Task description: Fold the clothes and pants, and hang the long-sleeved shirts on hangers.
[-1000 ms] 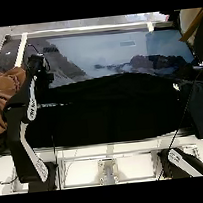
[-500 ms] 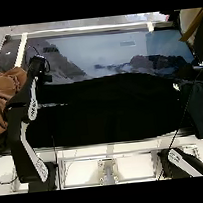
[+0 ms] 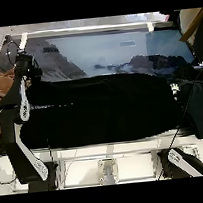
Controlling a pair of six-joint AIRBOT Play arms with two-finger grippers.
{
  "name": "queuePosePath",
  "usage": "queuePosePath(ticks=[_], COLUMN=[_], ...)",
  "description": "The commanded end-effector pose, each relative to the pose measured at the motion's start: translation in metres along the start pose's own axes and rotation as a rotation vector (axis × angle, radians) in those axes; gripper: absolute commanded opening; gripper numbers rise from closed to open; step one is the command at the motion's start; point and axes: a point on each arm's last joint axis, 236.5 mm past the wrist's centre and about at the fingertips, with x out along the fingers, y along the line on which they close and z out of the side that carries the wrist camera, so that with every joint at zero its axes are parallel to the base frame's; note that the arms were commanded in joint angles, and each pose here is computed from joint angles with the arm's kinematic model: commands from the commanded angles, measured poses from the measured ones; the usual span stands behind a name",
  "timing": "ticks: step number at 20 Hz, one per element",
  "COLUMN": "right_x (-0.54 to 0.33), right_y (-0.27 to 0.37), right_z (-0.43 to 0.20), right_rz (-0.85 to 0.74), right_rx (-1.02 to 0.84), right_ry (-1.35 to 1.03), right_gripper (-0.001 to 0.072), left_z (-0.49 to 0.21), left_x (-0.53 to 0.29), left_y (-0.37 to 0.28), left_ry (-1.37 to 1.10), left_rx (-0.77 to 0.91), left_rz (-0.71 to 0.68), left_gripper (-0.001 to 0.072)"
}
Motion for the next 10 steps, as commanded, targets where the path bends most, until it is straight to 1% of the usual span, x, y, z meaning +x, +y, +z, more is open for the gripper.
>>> queuePosePath(ticks=[1, 3, 7, 9, 10], right_x=[0.000, 0.000, -0.002, -0.006, -0.008], right_y=[0.000, -0.001, -0.029, -0.040, -0.041], right_z=[0.001, 0.000, -0.014, -0.032, -0.042], right_rz=[0.000, -0.003, -0.119, -0.162, -0.165], right_rx=[0.001, -0.001, -0.061, -0.085, -0.089], right_ry=[-0.002, -0.001, 0.063, 0.144, 0.189], right_gripper=[0.0203, 0.0203, 0.0203, 0.0203, 0.0203], left_z=[0.038, 0.050, 0.073, 0.061, 0.037], left_x=[-0.011, -0.021, -0.077, -0.117, -0.135], left_y=[-0.025, -0.008, 0.080, 0.150, 0.190], left_ry=[-0.153, -0.185, -0.252, -0.227, -0.163], left_rx=[-0.072, -0.162, -0.290, -0.364, -0.415], left_rz=[-0.126, -0.115, -0.029, 0.085, 0.162], left_gripper=[0.0362, 0.0364, 0.0364, 0.0362, 0.0360])
